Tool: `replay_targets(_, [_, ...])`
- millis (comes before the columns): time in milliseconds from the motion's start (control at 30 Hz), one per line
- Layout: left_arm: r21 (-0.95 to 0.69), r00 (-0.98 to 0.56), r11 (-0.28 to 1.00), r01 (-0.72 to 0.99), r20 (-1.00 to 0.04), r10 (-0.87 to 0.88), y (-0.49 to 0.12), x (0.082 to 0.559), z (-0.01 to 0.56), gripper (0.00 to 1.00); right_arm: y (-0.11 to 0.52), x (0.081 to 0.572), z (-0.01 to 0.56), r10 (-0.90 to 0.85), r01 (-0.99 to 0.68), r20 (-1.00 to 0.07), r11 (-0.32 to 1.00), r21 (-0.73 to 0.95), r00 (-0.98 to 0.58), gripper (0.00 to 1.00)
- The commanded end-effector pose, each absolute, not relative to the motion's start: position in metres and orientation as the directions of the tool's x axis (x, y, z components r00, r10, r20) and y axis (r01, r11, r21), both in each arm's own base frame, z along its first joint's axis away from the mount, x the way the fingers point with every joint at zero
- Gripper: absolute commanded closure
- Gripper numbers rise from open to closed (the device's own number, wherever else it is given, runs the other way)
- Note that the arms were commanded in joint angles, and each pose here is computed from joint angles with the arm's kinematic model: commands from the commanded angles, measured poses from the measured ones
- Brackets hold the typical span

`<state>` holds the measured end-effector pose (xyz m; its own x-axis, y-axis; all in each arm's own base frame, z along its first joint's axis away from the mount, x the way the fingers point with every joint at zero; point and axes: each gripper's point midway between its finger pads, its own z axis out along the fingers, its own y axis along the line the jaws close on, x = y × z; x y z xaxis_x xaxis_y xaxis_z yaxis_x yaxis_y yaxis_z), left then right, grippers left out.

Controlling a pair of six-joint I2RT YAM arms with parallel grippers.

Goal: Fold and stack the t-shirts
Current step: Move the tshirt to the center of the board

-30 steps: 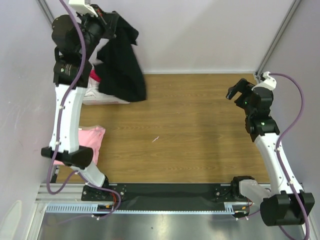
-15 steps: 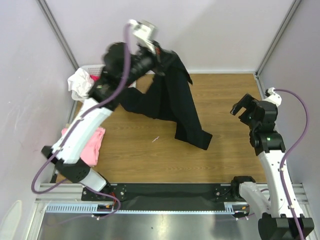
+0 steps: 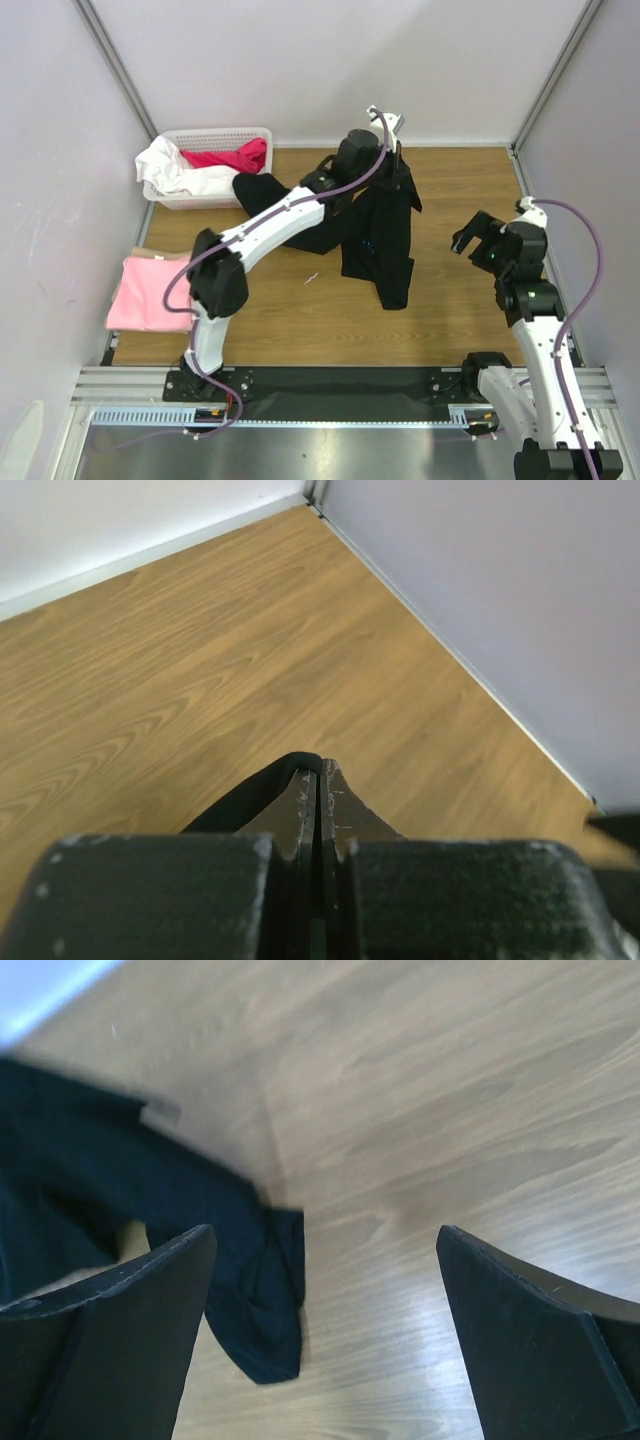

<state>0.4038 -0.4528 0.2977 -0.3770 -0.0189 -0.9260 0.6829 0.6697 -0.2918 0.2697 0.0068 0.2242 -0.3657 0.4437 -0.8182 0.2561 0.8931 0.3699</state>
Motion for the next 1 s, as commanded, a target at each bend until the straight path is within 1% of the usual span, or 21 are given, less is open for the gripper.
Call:
replay_targets(0, [-0.391,-0.314,0.652,0.650,-0.919,-0.237,-0.475,0.435,0.332,1.00,0.030,0.277,0.216,0.423,0.124,-0.814,0.904,0.409,-0.397,0.00])
replay_targets(133, [-0.457,-0.339,0.644,0.614,-0.889,-0.308,-0.505,0.466,0.321,0.99,0.037,0.284,0.205,0.441,0.103,-0.796,0.892,0.440,-0.415,0.00])
replay_targets(167, [-0.459,-0.356,0.646,0.610,-0.887,-0.294,-0.510,0.469,0.312,0.95,0.035,0.286,0.203,0.440,0.113,-0.797,0.894,0.435,-0.414,0.00])
replay_targets(200, [-0.460,-0.356,0.636,0.620,-0.887,-0.294,-0.520,0.475,0.305,0.68,0.033,0.287,0.200,0.440,0.125,-0.796,0.894,0.429,-0.415,0.00])
replay_targets(233, [-0.462,-0.357,0.642,0.611,-0.886,-0.297,-0.520,0.478,0.302,0.48,0.032,0.289,0.196,0.445,0.142,-0.790,0.893,0.427,-0.422,0.00])
replay_targets(300, [-0.421,-0.335,0.677,0.603,-0.904,-0.264,-0.514,0.482,0.299,0.00,0.027,0.290,0.193,0.451,0.172,-0.788,0.892,0.419,-0.420,0.00])
replay_targets(367, [-0.373,-0.311,0.707,0.601,-0.924,-0.223,-0.502,0.486,0.306,0.00,0.027,0.292,0.191,0.457,0.175,-0.784,0.888,0.425,-0.419,0.00])
replay_targets(400, [-0.315,-0.313,0.738,0.597,-0.938,-0.148,-0.489,0.486,0.301,0.00,0.029,0.292,0.188,0.459,0.171,-0.781,0.887,0.428,-0.424,0.00])
replay_targets(433, [-0.291,-0.283,0.759,0.583,-0.948,-0.146,-0.468,0.486,0.326,0.00,0.030,0.293,0.189,0.460,0.163,-0.781,0.886,0.434,-0.422,0.00])
replay_targets(467, [-0.261,-0.279,0.777,0.573,-0.953,-0.115,-0.454,0.485,0.331,0.00,0.034,0.297,0.188,0.463,0.143,-0.778,0.883,0.448,-0.424,0.00])
replay_targets(533, [-0.179,-0.286,0.843,0.508,-0.958,-0.031,-0.413,0.485,0.320,0.00,0.040,0.300,0.185,0.465,0.122,-0.772,0.879,0.461,-0.434,0.00])
replay_targets(567, [-0.179,-0.231,0.851,0.495,-0.970,-0.070,-0.386,0.470,0.365,0.00,0.045,0.304,0.187,0.462,0.100,-0.776,0.878,0.468,-0.429,0.00])
replay_targets(600, [-0.147,-0.294,0.870,0.471,-0.956,-0.003,-0.370,0.463,0.321,0.00,0.048,0.308,0.182,0.454,0.095,-0.772,0.881,0.463,-0.445,0.00])
replay_targets(633, [-0.156,-0.268,0.879,0.451,-0.963,-0.034,-0.353,0.463,0.328,0.00,0.059,0.310,0.181,0.435,0.067,-0.775,0.886,0.459,-0.459,0.00])
replay_targets(667, [-0.175,-0.213,0.879,0.443,-0.973,-0.086,-0.328,0.445,0.364,0.00,0.061,0.316,0.183,0.427,0.065,-0.790,0.893,0.446,-0.441,0.00])
replay_targets(700, [-0.164,-0.277,0.895,0.414,-0.960,-0.048,-0.312,0.438,0.319,0.00,0.066,0.321,0.173,0.408,0.068,-0.784,0.901,0.428,-0.469,0.00])
replay_targets(733, [-0.170,-0.262,0.902,0.396,-0.963,-0.066,-0.300,0.432,0.321,0.00,0.082,0.327,0.179,0.378,0.018,-0.801,0.908,0.418,-0.465,0.00])
replay_targets(767, [-0.173,-0.252,0.915,0.365,-0.964,-0.082,-0.284,0.423,0.326,0.00,0.083,0.333,0.175,0.364,0.040,-0.808,0.920,0.391,-0.464,0.00])
replay_targets(867, [-0.155,-0.375,0.941,0.300,-0.927,-0.033,-0.257,0.408,0.269,0.02,0.105,0.353,0.166,0.291,0.013,-0.815,0.944,0.330,-0.502,0.00])
replay_targets(900, [-0.157,-0.424,0.945,0.287,-0.905,-0.022,-0.251,0.399,0.250,0.03,0.108,0.361,0.149,0.259,0.017,-0.799,0.955,0.297,-0.543,0.03])
replay_targets(967, [-0.179,-0.487,0.944,0.278,-0.873,-0.022,-0.247,0.386,0.224,0.05,0.120,0.376,0.154,0.228,-0.008,-0.806,0.961,0.277,-0.546,0.13])
